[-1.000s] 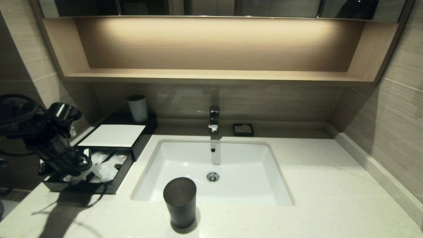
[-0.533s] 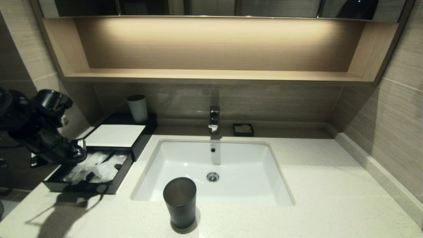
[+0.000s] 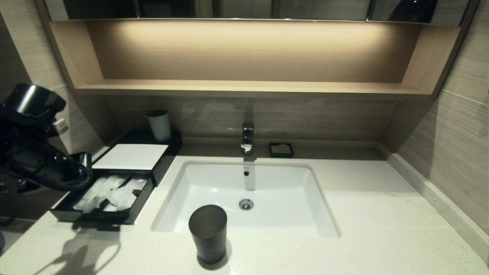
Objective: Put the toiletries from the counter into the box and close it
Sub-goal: Place the bathroom toiletry into the drawer, then close the drawer
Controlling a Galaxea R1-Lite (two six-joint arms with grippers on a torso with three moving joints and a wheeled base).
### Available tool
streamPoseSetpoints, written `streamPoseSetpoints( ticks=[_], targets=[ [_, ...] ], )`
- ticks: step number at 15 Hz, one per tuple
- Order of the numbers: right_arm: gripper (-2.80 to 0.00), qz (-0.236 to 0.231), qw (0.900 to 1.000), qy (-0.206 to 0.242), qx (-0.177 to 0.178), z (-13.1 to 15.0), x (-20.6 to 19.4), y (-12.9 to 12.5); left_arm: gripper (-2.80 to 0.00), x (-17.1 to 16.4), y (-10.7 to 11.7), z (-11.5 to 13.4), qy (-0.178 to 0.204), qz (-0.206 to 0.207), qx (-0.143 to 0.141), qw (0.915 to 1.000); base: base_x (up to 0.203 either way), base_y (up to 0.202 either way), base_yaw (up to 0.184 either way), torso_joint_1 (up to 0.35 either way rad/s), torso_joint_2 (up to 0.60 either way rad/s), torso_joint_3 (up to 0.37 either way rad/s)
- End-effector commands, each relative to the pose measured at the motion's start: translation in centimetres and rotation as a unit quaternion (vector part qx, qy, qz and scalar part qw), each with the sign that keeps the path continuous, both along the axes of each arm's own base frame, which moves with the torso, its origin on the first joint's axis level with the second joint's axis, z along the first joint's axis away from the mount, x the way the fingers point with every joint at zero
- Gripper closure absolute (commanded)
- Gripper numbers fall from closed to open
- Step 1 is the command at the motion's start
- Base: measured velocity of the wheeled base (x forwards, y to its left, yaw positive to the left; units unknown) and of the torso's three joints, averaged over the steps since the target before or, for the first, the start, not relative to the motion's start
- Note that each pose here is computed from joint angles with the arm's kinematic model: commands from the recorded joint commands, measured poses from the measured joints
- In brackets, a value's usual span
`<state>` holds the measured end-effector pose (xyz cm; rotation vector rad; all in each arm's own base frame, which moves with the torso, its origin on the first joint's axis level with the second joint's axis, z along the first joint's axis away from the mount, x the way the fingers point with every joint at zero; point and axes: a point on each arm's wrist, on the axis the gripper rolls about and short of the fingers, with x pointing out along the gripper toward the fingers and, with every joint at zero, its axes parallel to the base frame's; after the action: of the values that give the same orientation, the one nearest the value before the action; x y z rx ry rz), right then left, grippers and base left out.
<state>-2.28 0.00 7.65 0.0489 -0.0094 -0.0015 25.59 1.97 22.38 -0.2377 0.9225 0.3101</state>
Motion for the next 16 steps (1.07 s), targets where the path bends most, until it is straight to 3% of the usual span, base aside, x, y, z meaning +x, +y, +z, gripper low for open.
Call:
streamPoseSetpoints(
  ticks=[1, 6, 12, 16],
  targets=[
    [0.00, 0.000, 1.000, 0.001, 0.000, 0.0, 0.0, 0.0, 0.00, -1.8, -0.1, -0.6, 0.017, 0.001, 0.002, 0.9998, 0.000, 0.000, 0.000, 0.000, 0.00, 0.000],
    [0.00, 0.000, 1.000, 0.000, 0.000, 0.0, 0.0, 0.0, 0.00, -2.8, 0.3, -3.8, 0.088, 0.028, 0.031, 0.9953, 0.000, 0.000, 0.000, 0.000, 0.00, 0.000],
    [0.00, 0.000, 1.000, 0.000, 0.000, 0.0, 0.0, 0.0, 0.00, -1.9, 1.7, -6.7, 0.151, 0.052, 0.023, 0.9869, 0.000, 0.000, 0.000, 0.000, 0.00, 0.000],
    [0.00, 0.000, 1.000, 0.001, 0.000, 0.0, 0.0, 0.0, 0.00, -0.6, 2.2, -8.9, 0.174, 0.057, 0.019, 0.9830, 0.000, 0.000, 0.000, 0.000, 0.00, 0.000]
  ],
)
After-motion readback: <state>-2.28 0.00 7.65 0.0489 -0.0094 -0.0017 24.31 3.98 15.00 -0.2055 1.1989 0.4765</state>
